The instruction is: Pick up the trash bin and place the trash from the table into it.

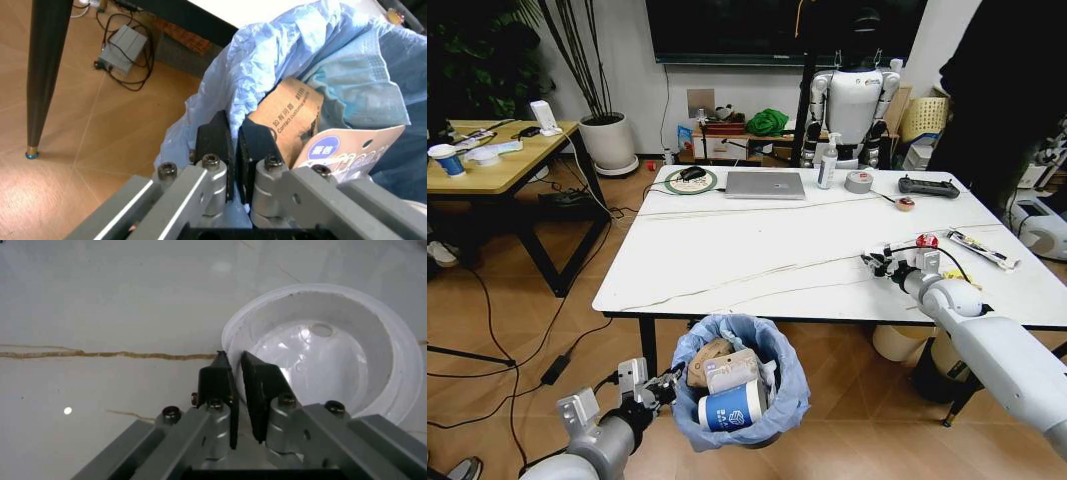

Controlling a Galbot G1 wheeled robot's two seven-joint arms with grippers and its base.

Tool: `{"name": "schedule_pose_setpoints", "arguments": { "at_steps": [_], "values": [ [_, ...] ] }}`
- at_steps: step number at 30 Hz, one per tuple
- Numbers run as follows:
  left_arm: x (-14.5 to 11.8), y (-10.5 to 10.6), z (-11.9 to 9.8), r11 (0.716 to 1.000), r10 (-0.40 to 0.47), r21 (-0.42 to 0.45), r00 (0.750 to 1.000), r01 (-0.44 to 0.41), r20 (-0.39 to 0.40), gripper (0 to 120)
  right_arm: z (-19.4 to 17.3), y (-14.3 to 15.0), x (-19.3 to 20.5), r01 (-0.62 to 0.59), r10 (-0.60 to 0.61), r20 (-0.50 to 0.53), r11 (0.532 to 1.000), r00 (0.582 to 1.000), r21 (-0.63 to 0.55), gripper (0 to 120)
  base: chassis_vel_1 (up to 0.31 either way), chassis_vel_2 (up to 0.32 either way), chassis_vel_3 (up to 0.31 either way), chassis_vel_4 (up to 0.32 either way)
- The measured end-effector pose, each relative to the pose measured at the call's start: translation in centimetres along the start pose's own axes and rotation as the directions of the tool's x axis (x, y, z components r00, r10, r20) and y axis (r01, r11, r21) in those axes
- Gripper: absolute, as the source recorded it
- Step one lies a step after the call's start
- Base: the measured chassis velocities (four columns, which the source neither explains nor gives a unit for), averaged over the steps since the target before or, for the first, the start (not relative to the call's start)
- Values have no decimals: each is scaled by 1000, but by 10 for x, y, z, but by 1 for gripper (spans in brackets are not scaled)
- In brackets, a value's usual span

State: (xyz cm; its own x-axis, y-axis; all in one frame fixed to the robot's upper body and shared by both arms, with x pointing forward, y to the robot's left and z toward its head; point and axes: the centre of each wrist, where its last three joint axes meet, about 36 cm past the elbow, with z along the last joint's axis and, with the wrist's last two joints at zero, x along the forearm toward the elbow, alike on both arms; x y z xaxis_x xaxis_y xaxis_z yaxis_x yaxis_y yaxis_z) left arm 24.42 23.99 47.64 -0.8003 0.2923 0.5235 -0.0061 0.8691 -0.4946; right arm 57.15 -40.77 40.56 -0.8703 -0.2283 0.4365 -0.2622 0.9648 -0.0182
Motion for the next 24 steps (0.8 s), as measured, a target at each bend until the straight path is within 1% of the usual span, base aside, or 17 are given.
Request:
{"name": "schedule_pose_setpoints", "arguments": {
  "at_steps": [2, 8, 11, 13, 14, 15, 17, 19, 20, 22, 24],
  "values": [
    [0, 0, 0, 1000, 0, 0, 1000, 0, 1, 0, -1, 0, 0, 1, -1, 2, 1000, 1000, 3, 0, 0, 0, 0, 0],
    [-1, 0, 0, 1000, 0, -1, 1000, 0, 1, 0, -13, 9, 11, 44, -44, 35, 999, 998, 5, 0, 0, 0, 0, 0],
    [-1, 0, 0, 1000, 2, -1, 1000, -2, -1, 0, -30, 22, 31, 106, -107, 86, 994, 991, 22, 0, 0, 0, 0, 0],
    [0, 0, 1, 1000, 2, -2, 1000, -2, -5, 0, -47, 39, 54, 173, -181, 127, 982, 975, 71, 0, 0, 0, 0, 0],
    [0, 0, 1, 1000, 2, -2, 1000, -2, -5, 0, -47, 39, 54, 173, -181, 127, 982, 975, 71, 0, 0, 0, 0, 0],
    [0, 0, 1, 1000, 2, -3, 1000, -2, -6, 0, -55, 48, 64, 206, -218, 145, 974, 965, 94, 0, 0, 0, 0, 0],
    [0, 0, 1, 1000, 4, -4, 1000, -4, -7, 0, -71, 70, 90, 289, -314, 183, 946, 932, 149, 0, 0, 0, 0, 0],
    [1, -1, 0, 1000, 6, -7, 1000, -6, -5, 0, -84, 92, 116, 380, -422, 213, 900, 881, 212, 0, 0, 0, 0, 0],
    [1, -1, 0, 1000, 6, -7, 1000, -6, -5, 0, -84, 92, 116, 380, -422, 213, 900, 881, 212, 0, 0, 0, 0, 0],
    [2, 0, -1, 1000, 6, -10, 1000, -6, -2, 0, -91, 112, 136, 454, -518, 225, 846, 826, 281, 0, 0, 0, 0, 0],
    [2, -1, -1, 1000, 7, -10, 1000, -7, -1, 0, -94, 140, 157, 541, -624, 217, 769, 751, 340, 0, 0, 0, 0, 0]
  ]
}}
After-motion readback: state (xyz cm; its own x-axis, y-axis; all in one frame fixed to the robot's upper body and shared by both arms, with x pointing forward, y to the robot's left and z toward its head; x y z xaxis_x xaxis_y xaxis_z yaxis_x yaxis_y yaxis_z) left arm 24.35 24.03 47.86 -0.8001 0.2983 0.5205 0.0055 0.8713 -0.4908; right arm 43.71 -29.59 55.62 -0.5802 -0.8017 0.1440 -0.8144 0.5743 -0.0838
